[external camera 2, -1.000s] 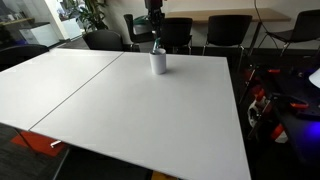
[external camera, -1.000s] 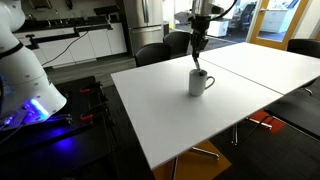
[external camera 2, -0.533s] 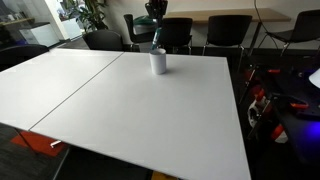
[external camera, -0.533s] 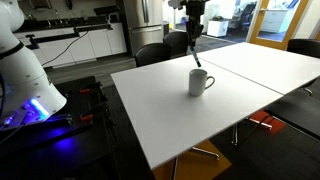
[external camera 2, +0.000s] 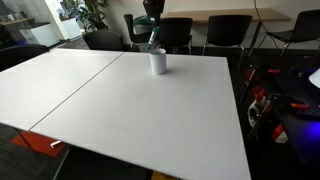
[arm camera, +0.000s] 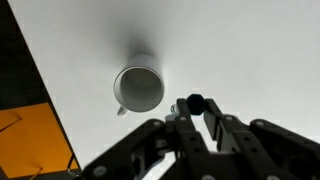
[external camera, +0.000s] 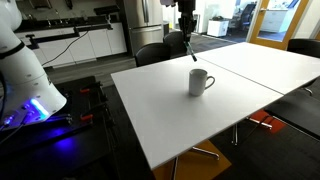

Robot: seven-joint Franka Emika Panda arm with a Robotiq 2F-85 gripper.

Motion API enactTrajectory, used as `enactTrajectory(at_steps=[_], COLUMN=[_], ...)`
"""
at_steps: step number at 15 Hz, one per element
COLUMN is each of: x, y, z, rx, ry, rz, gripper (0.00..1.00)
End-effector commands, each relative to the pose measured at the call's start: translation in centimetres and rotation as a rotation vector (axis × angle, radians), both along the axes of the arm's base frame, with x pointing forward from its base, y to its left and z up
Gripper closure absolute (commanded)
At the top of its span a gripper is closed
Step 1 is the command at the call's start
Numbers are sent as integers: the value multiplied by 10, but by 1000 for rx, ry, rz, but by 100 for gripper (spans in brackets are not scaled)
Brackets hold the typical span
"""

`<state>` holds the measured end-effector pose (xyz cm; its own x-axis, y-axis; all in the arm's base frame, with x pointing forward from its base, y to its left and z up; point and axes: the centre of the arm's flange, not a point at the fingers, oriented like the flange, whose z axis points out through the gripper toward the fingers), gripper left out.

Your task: Take the marker out of the mug

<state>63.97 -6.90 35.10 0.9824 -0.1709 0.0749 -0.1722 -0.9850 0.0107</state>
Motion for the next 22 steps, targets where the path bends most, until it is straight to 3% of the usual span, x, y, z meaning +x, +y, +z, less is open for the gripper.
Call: enactTrajectory(at_steps=[1, 9, 14, 22], x=[-4, 17, 25, 27], y=[25, 82, 99, 103], z=[-14, -44, -69, -110], rx=[-58, -182, -170, -206], ry=[-38, -148, -223, -228], rz=[94, 234, 233, 240], gripper=[95, 95, 95, 93])
